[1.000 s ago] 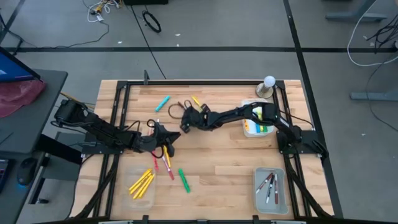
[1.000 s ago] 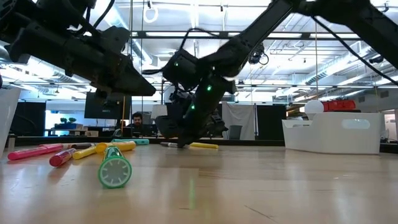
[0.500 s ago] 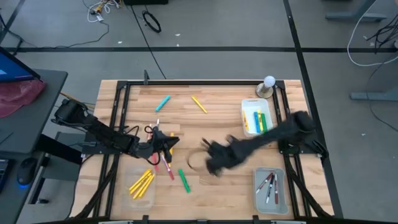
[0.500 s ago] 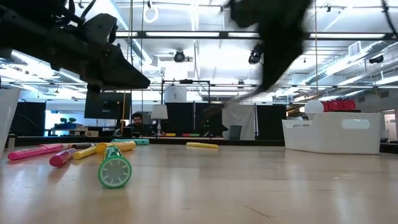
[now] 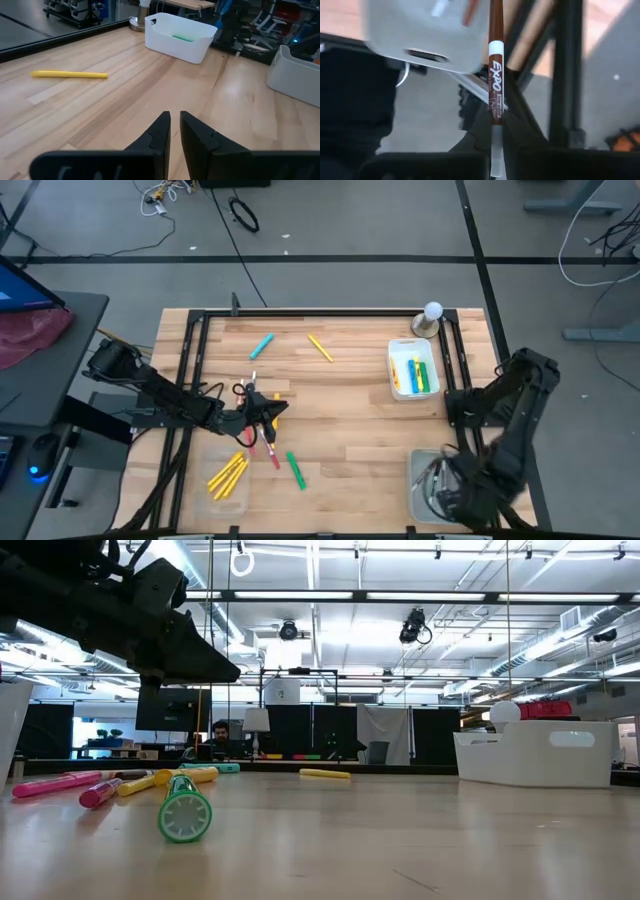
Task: Pick & Place Markers
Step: Put the brown marker into the gray bin
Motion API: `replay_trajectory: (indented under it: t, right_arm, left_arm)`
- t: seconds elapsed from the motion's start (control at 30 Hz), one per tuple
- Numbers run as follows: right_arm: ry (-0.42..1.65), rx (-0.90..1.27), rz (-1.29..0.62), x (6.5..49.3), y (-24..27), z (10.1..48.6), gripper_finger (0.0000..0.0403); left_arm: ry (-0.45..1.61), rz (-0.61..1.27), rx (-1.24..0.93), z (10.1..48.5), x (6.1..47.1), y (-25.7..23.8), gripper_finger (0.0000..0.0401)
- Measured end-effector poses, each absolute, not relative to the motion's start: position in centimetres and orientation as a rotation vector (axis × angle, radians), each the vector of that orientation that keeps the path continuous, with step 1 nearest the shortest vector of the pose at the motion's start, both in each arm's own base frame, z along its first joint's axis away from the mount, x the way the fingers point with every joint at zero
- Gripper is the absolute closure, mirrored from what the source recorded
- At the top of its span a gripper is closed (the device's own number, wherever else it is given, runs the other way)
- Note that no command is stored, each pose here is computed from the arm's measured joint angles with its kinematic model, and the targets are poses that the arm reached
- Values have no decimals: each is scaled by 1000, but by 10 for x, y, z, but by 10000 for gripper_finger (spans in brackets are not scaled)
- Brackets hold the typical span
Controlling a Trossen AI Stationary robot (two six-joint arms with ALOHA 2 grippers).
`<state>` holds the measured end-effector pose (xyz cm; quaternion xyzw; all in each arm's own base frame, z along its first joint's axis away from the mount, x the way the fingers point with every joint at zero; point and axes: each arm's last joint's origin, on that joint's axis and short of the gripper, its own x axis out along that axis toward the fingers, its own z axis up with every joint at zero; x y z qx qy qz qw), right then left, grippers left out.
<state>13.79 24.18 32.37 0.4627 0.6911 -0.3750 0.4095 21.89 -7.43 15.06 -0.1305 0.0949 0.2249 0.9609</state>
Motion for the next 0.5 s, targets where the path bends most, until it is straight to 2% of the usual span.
replay_trajectory:
  t: [0.27,0.5]
  right_arm:
    - [1673,1130,-1075,161,237,293,391]
    - [1719,1144,-983,182,222,240,391]
  left_arm:
    - [192,456,-265,151,219,-74,355]
    - [192,456,-266,151,219,-74,355]
